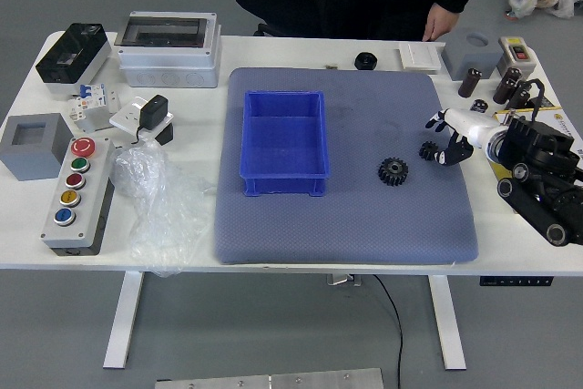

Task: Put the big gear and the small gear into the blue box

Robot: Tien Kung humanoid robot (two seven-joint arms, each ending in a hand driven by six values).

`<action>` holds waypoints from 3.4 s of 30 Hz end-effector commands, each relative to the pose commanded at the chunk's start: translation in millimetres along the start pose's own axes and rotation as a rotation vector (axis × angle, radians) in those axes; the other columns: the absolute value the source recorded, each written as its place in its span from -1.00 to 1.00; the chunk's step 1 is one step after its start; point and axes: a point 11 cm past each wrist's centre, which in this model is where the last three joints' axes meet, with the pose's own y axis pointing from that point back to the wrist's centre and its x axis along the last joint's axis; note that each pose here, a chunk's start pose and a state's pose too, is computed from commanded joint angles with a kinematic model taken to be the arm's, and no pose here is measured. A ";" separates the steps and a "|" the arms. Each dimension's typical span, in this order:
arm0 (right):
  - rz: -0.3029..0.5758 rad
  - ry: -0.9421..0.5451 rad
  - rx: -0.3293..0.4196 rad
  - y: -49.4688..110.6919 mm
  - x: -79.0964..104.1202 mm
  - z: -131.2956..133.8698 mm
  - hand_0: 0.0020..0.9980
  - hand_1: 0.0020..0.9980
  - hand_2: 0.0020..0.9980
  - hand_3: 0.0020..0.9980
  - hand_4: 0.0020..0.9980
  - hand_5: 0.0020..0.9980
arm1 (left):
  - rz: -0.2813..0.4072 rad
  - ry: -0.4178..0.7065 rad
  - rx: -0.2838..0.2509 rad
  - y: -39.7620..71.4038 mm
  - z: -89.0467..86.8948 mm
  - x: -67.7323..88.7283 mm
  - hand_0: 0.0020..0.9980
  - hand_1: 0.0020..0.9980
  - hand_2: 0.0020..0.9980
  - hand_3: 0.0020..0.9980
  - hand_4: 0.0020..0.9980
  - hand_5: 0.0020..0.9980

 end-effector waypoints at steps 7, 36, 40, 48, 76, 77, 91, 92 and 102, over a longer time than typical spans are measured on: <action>-0.007 0.002 0.002 -1.1 -2.3 -2.7 0.09 0.10 0.59 0.58 0.31 -0.82 | -0.001 -0.001 -0.003 0.0 1.7 -0.3 0.73 0.67 0.67 0.58 0.20 -0.25; -0.029 0.010 0.003 -1.2 -10.9 -4.7 0.08 0.08 0.53 0.35 0.29 -0.82 | -0.001 0.001 -0.003 -0.2 2.4 -0.7 0.73 0.67 0.66 0.58 0.20 -0.25; -0.027 0.011 0.002 -1.2 -11.1 -4.4 0.06 0.06 0.49 0.31 0.26 -0.81 | -0.002 0.001 -0.003 -0.2 2.8 -0.8 0.73 0.67 0.66 0.58 0.20 -0.25; -0.013 0.019 0.000 -1.2 -11.1 -4.5 0.02 -0.02 0.41 0.29 0.22 -0.80 | -0.003 0.000 -0.004 -0.3 3.5 -1.5 0.73 0.67 0.66 0.57 0.20 -0.25; 0.044 0.042 -0.002 -1.4 -11.4 -5.6 -0.01 -0.20 0.03 0.20 0.07 -0.83 | -0.004 -0.006 -0.001 -0.5 3.0 -2.0 0.72 0.67 0.66 0.57 0.20 -0.25; 0.045 0.043 -0.001 -1.2 -10.6 -5.7 -0.01 -0.20 0.03 0.20 0.07 -0.83 | -0.003 -0.006 -0.002 -0.4 3.1 -1.8 0.72 0.67 0.66 0.57 0.20 -0.25; 0.077 0.070 0.006 3.5 7.9 -6.0 0.03 -0.21 0.03 0.20 0.03 -0.86 | 0.003 -0.004 -0.002 0.5 2.9 1.7 0.72 0.67 0.66 0.57 0.20 -0.25; 0.082 0.073 0.008 4.2 10.6 -6.3 0.03 -0.21 0.03 0.20 0.03 -0.86 | 0.004 -0.004 -0.002 0.6 2.9 2.1 0.72 0.67 0.66 0.57 0.20 -0.25; 0.142 0.091 0.033 13.4 38.5 -14.0 0.06 -0.20 0.02 0.20 -0.02 -0.90 | 0.010 0.003 0.002 1.5 0.3 5.2 0.72 0.66 0.66 0.57 0.19 -0.25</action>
